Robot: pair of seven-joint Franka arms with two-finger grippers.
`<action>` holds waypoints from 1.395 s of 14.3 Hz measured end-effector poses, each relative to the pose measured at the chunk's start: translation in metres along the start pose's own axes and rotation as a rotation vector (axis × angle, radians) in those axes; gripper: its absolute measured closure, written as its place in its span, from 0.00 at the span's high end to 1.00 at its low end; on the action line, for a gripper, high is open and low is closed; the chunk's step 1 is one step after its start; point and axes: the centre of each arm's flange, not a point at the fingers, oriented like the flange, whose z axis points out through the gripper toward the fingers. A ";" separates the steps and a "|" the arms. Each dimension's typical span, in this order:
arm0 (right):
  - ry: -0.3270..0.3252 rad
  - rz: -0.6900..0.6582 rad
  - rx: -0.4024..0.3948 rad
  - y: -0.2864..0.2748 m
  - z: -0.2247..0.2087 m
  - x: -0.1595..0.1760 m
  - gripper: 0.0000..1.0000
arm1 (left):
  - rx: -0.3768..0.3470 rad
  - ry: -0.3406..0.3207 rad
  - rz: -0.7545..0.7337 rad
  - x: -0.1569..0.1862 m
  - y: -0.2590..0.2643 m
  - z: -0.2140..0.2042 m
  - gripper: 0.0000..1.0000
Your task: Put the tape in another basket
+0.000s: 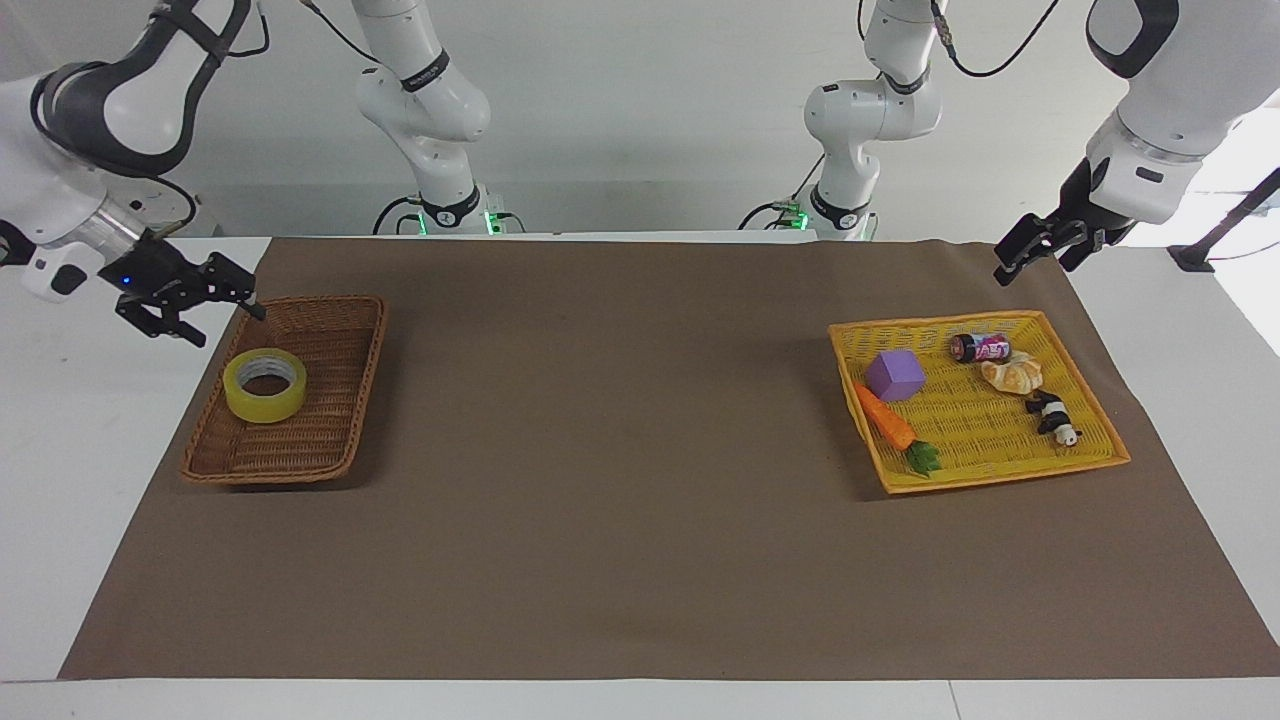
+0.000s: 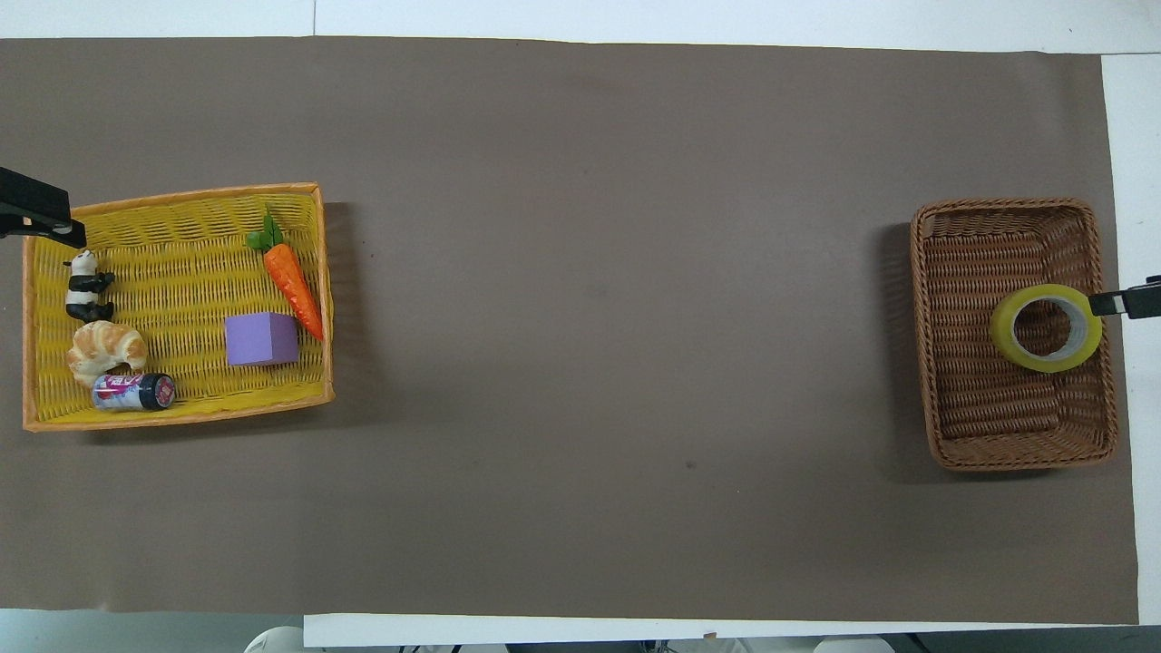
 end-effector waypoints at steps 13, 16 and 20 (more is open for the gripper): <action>-0.104 0.181 -0.173 -0.101 -0.115 0.008 1.00 | 0.000 0.000 0.000 0.000 0.000 0.000 1.00; -0.109 0.194 -0.181 -0.125 -0.107 0.022 1.00 | 0.000 0.000 0.000 0.000 0.000 0.000 1.00; -0.125 0.201 -0.204 -0.122 -0.106 0.021 1.00 | 0.000 0.000 0.000 0.000 0.000 0.000 1.00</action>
